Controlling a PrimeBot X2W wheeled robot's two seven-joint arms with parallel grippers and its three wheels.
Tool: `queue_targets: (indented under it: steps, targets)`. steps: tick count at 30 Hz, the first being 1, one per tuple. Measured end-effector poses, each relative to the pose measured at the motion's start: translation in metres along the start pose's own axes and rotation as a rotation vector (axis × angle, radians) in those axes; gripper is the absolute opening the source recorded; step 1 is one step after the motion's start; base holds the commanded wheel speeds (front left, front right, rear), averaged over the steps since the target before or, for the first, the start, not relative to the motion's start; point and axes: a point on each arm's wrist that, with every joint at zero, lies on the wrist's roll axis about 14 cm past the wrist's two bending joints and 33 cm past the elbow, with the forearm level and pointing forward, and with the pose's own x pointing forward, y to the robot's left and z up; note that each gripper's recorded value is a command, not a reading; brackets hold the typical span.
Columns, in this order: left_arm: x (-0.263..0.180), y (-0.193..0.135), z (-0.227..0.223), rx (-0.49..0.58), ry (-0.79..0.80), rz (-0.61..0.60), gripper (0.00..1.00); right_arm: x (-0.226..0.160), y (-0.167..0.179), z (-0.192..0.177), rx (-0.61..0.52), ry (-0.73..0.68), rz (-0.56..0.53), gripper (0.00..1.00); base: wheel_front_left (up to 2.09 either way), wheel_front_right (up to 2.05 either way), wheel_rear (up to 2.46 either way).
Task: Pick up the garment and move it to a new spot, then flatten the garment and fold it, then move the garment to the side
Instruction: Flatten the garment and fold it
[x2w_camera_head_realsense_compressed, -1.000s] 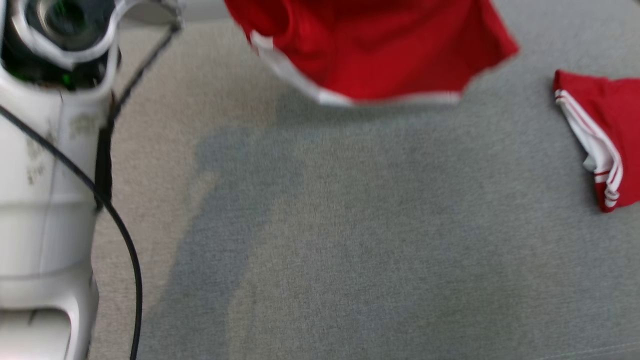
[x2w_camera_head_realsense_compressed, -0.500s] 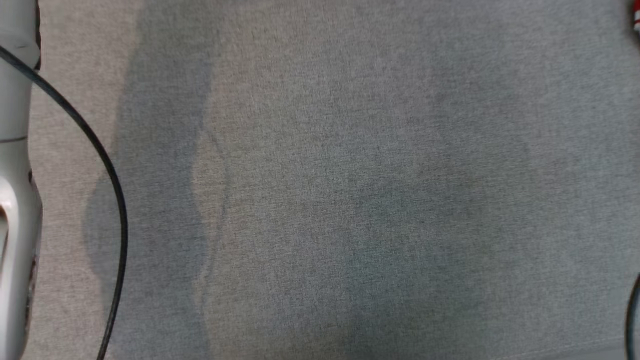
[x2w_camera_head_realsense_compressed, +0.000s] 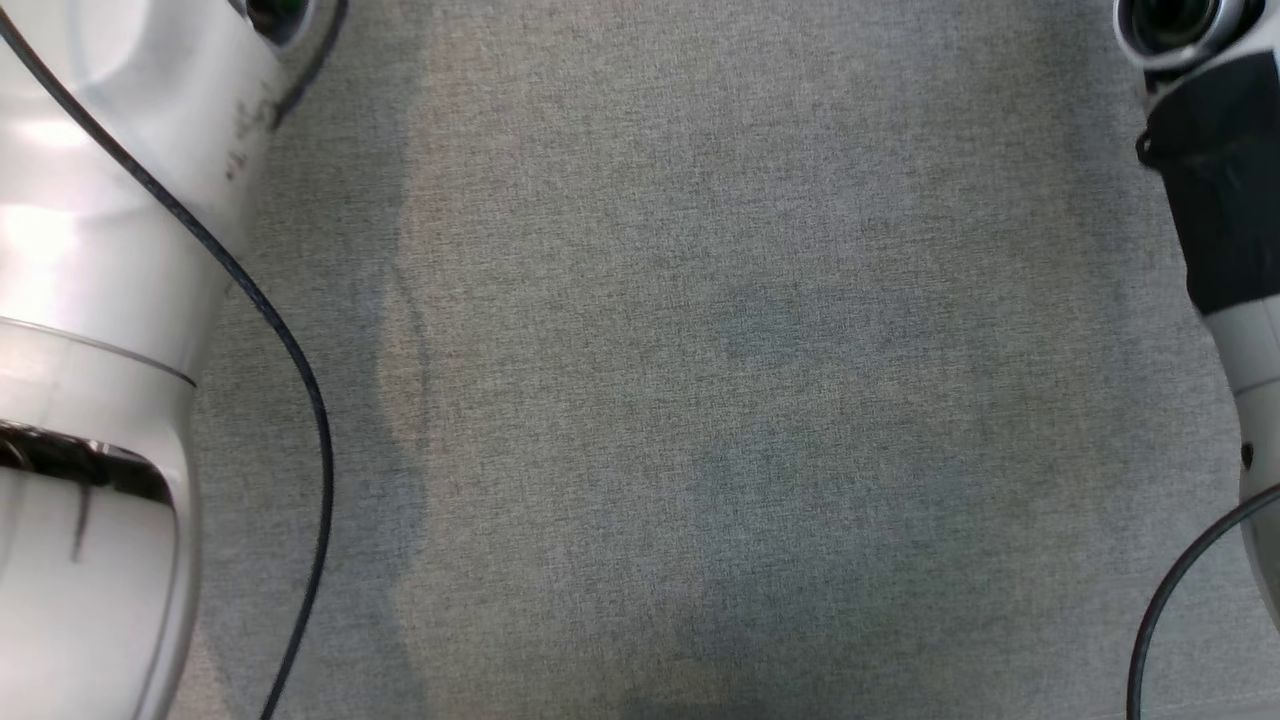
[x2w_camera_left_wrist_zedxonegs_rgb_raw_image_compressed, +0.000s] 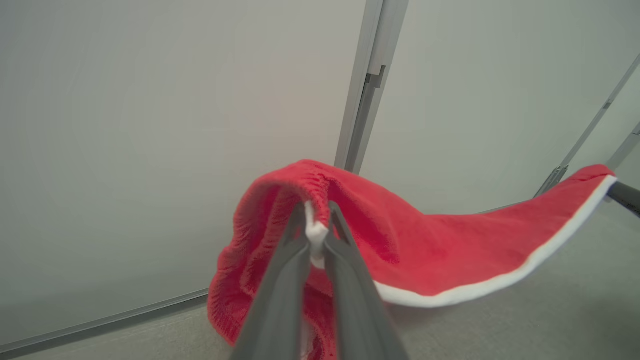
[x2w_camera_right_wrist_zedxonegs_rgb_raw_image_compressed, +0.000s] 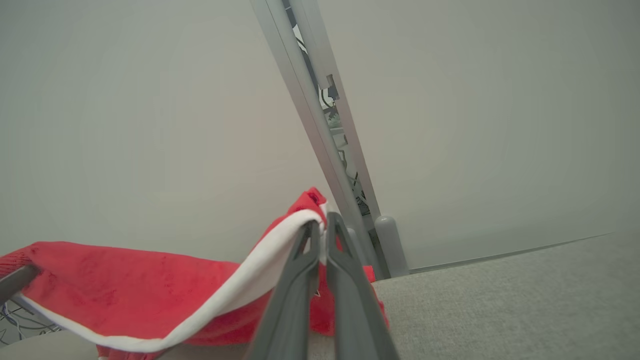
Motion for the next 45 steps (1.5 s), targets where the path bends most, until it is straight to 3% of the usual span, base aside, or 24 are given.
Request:
queue_targets:
  steps: [4,16,21,29,38,45]
  targets:
    - [-0.024,-0.024,-0.03,-0.008,0.111,-0.055,0.0,-0.022,-0.009,-0.015,-0.008,0.059,-0.021,0.0,0.0,0.0,0.0]
    - [-0.119,-0.054,-0.09,0.023,0.478,-0.172,0.0,-0.087,-0.027,-0.025,-0.234,0.223,-0.013,0.0,0.0,0.0,0.0]
    - [-0.141,-0.056,-0.093,0.08,0.523,-0.191,0.0,-0.103,-0.027,-0.021,-0.341,0.264,0.02,0.0,0.0,0.0,0.0]
    - [-0.165,-0.071,-0.101,0.081,0.564,-0.213,0.0,-0.137,-0.037,-0.027,-0.527,0.392,0.068,0.0,0.0,0.0,0.0]
    - [-0.192,-0.086,-0.107,0.102,0.619,-0.25,0.0,-0.183,-0.045,-0.032,-0.623,0.597,0.11,0.0,0.0,0.0,0.0]
    - [-0.226,-0.101,-0.123,0.14,0.725,-0.304,0.0,-0.217,-0.053,-0.026,-0.617,0.724,0.116,0.0,0.0,0.0,0.0]
